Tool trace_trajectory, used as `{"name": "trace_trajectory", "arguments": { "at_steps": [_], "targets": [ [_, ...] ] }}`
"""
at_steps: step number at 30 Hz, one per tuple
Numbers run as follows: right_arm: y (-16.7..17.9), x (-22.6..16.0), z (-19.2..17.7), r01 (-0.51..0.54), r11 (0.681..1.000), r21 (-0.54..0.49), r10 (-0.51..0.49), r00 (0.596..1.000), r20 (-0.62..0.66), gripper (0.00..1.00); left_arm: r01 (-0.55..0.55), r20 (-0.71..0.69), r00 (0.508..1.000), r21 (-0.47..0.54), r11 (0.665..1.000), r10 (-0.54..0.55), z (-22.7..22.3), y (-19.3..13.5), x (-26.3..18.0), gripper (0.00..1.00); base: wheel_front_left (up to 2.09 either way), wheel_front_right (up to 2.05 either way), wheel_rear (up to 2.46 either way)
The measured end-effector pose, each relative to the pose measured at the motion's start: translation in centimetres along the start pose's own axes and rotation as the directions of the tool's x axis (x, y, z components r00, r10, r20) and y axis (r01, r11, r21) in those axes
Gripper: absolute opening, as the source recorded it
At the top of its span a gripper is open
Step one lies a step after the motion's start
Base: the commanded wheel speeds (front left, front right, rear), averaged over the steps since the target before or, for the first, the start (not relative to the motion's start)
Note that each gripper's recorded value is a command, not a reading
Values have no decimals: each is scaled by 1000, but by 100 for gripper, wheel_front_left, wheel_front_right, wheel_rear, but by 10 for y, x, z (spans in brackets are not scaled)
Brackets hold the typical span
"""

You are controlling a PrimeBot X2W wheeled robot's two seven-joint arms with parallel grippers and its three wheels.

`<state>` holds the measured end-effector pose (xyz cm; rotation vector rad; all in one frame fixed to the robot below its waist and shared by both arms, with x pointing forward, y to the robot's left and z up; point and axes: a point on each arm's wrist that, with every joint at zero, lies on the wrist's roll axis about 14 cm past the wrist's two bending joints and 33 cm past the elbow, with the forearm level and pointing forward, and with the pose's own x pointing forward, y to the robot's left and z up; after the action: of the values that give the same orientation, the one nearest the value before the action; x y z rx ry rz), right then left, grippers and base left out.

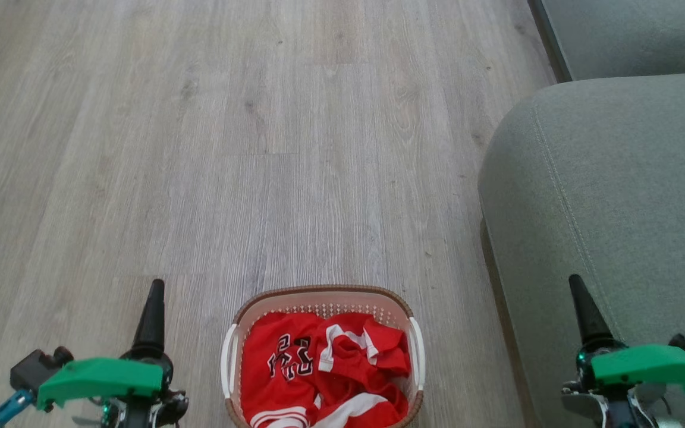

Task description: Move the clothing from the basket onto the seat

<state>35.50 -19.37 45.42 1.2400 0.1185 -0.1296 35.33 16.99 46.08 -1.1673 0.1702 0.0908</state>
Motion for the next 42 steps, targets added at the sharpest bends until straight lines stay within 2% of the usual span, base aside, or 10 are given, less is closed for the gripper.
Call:
{"name": "trace_trajectory", "arguments": {
  "at_steps": [9, 18, 34, 42],
  "targets": [
    [13, 2, -5, -43, 984, -171, 41, 999, -15, 100, -3, 18, 1000, 152, 988, 0, 1, -3, -1, 100, 0, 0, 0],
    [21, 3, -10, -73, 953, -295, 69, 997, -24, 100, 3, 30, 999, 306, 952, -13, 1, -8, -2, 100, 0, 0, 0],
    [31, 3, -20, -121, 874, -471, 111, 993, -49, 100, -2, 63, 997, 503, 864, -34, 1, -11, -10, 100, 0, 0, 0],
    [34, 3, -24, -138, 825, -547, 129, 990, -56, 100, 2, 73, 996, 595, 803, -56, 1, -16, -11, 100, 0, 0, 0]
  ]
}}
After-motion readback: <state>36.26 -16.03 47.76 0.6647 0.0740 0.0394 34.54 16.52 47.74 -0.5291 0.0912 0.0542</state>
